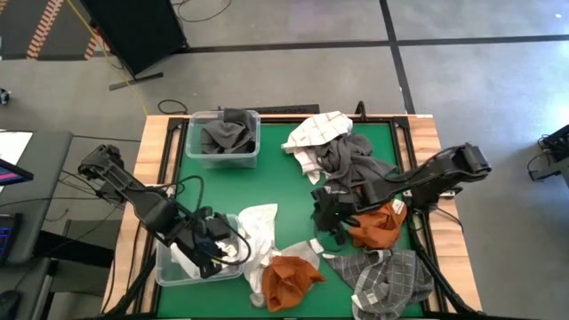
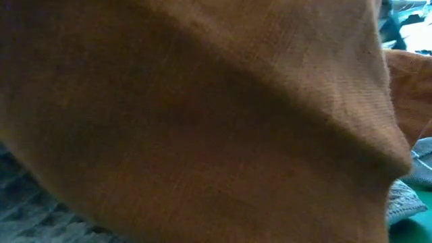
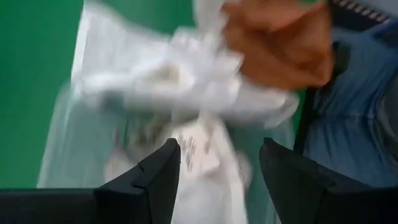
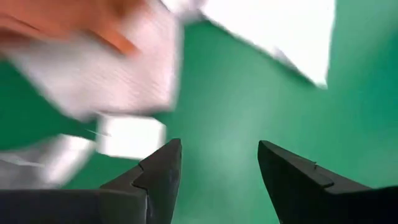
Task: Sort towels by color in basket
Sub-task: Put the brown towel into the top transparent bin
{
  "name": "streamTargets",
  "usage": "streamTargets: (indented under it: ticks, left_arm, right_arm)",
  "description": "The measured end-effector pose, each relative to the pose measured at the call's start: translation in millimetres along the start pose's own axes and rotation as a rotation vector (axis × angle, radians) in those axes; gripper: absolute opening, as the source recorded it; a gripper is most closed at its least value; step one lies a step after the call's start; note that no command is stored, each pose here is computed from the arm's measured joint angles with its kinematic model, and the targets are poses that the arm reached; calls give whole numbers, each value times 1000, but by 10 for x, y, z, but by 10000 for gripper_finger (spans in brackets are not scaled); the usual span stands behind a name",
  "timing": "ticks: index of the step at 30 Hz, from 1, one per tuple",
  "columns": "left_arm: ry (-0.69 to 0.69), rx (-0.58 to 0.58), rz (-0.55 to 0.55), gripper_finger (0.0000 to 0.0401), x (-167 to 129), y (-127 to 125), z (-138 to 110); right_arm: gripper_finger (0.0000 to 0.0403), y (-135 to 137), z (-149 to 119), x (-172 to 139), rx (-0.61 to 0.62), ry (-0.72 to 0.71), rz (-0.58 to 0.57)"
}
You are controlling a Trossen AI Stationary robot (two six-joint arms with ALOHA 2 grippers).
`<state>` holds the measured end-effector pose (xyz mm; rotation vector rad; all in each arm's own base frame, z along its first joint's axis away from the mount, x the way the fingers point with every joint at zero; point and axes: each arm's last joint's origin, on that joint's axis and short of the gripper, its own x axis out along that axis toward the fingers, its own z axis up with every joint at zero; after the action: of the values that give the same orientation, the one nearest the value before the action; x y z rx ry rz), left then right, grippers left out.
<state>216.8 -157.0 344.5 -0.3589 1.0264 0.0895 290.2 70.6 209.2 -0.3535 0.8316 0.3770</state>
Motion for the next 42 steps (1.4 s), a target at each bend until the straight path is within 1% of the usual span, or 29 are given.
streamTargets:
  ticks: [2,5,7,12,15,20,24,28,34,39,42]
  left_arm:
    - [-68,54,-13,209,-19,-35,49]
    - [-156,126,-15,209,-23,-74,103]
    - [-202,148,0,209,-28,-83,127]
    - [-284,178,37,208,-38,-96,168]
    - [-293,192,46,208,-39,-96,172]
    - [-292,206,57,208,21,-86,152]
    - [-290,211,65,208,53,-70,149]
    - [-284,224,79,208,92,-45,148]
    - [-278,217,100,208,141,6,170]
    - [-293,220,103,208,148,29,219]
    - [-296,222,109,208,153,47,242]
  right_arm:
    - [239,91,96,-103,-28,-96,83]
    - [239,276,209,-210,-90,-205,206]
    - [239,428,250,-230,-153,-235,266]
    - [239,787,312,-121,-329,-277,336]
    - [239,909,315,-11,-398,-284,347]
    - [239,897,294,184,-421,-256,268]
    - [243,818,290,312,-420,-266,236]
    - [256,756,288,401,-420,-278,214]
    - [267,703,281,518,-419,-284,210]
    - [267,678,353,560,-462,-313,232]
    - [266,662,394,550,-499,-332,225]
